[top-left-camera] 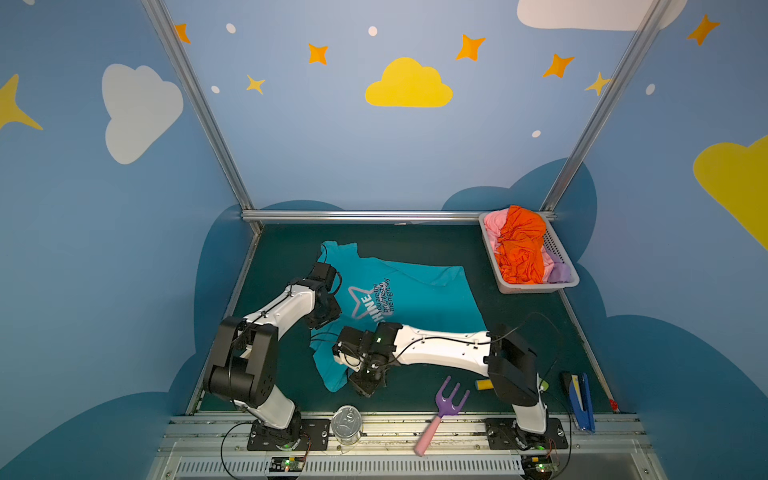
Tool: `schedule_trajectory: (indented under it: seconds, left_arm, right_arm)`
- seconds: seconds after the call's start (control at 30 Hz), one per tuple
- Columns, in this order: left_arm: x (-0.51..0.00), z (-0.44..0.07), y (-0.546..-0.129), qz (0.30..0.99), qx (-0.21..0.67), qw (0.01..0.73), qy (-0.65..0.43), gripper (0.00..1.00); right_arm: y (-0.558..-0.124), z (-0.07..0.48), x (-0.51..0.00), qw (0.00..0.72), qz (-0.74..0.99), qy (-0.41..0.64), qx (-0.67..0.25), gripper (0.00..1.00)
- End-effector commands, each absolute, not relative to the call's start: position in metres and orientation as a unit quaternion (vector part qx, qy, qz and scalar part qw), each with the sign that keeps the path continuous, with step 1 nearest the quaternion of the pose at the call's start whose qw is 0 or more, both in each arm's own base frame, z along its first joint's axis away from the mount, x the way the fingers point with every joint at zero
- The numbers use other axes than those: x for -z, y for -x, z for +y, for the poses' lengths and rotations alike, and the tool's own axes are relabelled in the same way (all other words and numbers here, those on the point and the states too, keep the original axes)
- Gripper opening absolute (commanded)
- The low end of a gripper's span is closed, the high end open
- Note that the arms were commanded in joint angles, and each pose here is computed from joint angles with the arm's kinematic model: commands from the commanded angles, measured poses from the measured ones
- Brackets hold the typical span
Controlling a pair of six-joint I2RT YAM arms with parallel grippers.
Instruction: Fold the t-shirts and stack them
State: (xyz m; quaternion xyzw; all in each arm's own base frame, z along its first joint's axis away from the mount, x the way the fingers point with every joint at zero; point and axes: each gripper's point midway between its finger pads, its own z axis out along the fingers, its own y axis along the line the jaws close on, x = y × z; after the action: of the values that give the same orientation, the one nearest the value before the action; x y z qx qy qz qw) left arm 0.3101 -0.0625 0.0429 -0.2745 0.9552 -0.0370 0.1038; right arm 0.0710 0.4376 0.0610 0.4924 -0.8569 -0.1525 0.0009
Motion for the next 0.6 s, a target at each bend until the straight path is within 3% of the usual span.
schedule_trajectory:
  seconds: [0.0, 0.13, 0.43, 0.5, 0.57]
  left_arm:
    - [-0.022, -0.063, -0.297, 0.956, 0.029, 0.069, 0.285, 0.34]
    - [-0.008, -0.064, -0.295, 0.956, 0.028, 0.054, 0.289, 0.34]
    - [0.015, -0.068, -0.299, 0.954, 0.026, 0.028, 0.298, 0.33]
    - [0.019, -0.068, -0.299, 0.955, 0.022, 0.022, 0.296, 0.33]
    - [0.021, -0.069, -0.301, 0.955, 0.021, 0.017, 0.295, 0.33]
  right_arm:
    - [-0.089, 0.456, -0.053, -0.042, -0.849, -0.507, 0.138, 0.43]
    - [-0.100, 0.471, -0.032, -0.048, -0.854, -0.502, 0.125, 0.48]
    - [-0.143, 0.476, -0.014, -0.091, -0.879, -0.463, 0.072, 0.48]
    - [-0.147, 0.472, -0.009, -0.087, -0.884, -0.455, 0.067, 0.38]
    - [-0.150, 0.466, -0.004, -0.075, -0.891, -0.442, 0.066, 0.03]
